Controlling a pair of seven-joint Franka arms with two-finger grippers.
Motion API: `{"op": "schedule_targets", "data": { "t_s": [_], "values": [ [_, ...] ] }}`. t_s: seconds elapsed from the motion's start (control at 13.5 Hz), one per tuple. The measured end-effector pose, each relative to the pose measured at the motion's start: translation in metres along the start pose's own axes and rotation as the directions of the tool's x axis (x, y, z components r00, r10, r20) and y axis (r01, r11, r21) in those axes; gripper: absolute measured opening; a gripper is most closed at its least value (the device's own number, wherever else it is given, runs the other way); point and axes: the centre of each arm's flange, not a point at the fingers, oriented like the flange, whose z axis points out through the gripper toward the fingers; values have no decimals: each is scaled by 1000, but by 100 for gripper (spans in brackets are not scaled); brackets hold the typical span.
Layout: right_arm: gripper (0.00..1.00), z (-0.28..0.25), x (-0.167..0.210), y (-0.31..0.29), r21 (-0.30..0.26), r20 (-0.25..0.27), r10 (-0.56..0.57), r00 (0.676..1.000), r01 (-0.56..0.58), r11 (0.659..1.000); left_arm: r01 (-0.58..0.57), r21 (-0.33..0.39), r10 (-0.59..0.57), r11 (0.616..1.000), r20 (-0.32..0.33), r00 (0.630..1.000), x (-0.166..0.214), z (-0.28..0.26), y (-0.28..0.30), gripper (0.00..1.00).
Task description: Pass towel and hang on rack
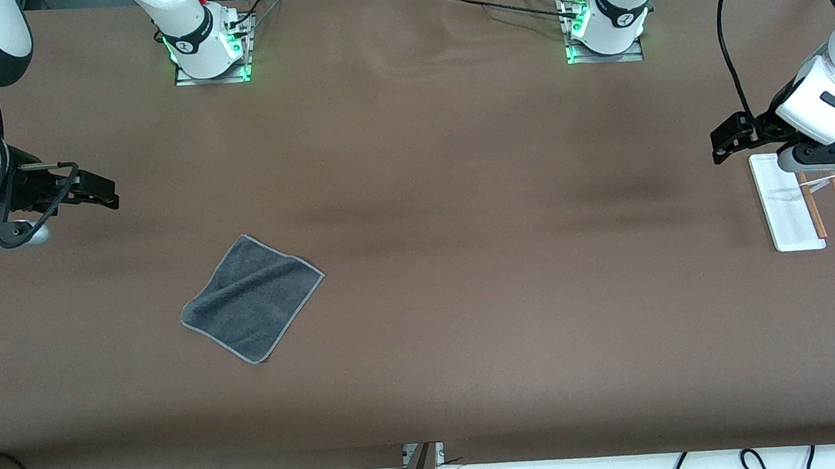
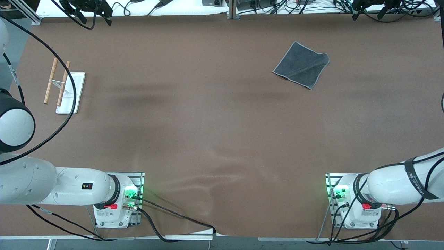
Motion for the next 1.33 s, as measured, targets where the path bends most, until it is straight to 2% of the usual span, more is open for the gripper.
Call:
{"op": "schedule_targets", "data": {
  "t_s": [0.37, 0.52, 0.89, 1.11, 1.33],
  "values": [
    [100, 5, 3, -2, 0, 6, -3, 1000, 3, 1000, 0, 0, 0, 1000, 0, 1000, 0, 0, 0, 100],
    [100, 27, 17, -9, -1, 7, -23, 1000, 23, 1000, 0, 0, 0, 1000, 0, 1000, 0, 0, 0, 100],
    [100, 165, 89, -62, -5, -22, -133, 991, 133, 991, 0, 0, 0, 1000, 0, 1000, 0, 0, 0, 100],
    [100, 249, 119, -81, -15, -65, -266, 962, 266, 964, 0, 0, 0, 1000, 0, 1000, 0, 0, 0, 100],
    [100, 302, 145, -82, -48, -138, -412, 901, 409, 911, 1, 0, -1, 1000, 0, 1000, 0, 0, 0, 100]
  ]
}}
